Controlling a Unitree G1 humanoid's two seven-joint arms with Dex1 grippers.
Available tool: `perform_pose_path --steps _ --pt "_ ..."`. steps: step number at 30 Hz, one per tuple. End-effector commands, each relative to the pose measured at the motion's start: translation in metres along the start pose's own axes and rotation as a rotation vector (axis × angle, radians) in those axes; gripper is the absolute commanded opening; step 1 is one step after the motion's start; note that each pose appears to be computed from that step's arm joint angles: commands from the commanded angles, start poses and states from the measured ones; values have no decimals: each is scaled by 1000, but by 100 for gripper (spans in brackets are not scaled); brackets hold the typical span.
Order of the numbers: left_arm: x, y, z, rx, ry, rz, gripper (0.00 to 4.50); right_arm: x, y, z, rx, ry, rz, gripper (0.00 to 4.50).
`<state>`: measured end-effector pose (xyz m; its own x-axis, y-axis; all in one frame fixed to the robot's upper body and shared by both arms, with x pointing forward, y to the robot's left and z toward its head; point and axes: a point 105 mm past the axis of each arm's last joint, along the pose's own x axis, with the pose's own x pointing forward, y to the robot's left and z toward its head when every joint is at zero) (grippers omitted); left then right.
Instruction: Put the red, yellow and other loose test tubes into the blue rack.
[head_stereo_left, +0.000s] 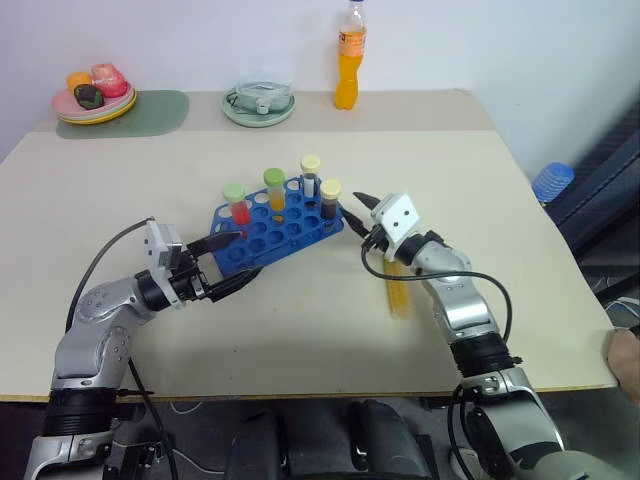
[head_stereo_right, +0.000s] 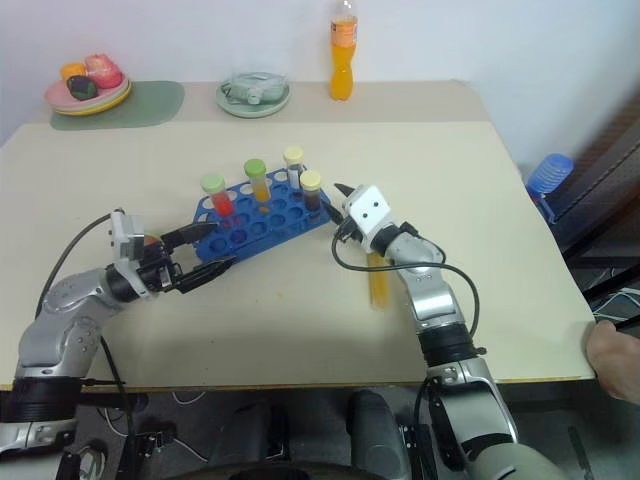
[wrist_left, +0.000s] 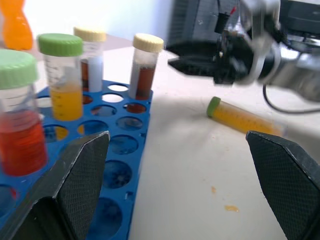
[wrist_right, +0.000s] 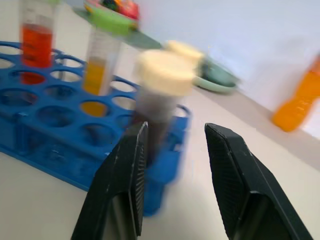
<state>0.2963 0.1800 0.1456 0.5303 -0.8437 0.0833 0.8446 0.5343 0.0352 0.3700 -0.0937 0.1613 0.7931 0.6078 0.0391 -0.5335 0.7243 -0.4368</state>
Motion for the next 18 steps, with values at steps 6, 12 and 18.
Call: perform_pose_path --steps 6,12,18 --pt "3 -1 -4 19 -11 -30 450 -44 -26 16 119 347 -41 181" --pt "4 -2 -9 10 -3 -55 450 -79 -33 0 352 669 -85 181" --pt "10 -3 -9 13 -5 -76 450 -85 -30 -11 455 708 -41 181"
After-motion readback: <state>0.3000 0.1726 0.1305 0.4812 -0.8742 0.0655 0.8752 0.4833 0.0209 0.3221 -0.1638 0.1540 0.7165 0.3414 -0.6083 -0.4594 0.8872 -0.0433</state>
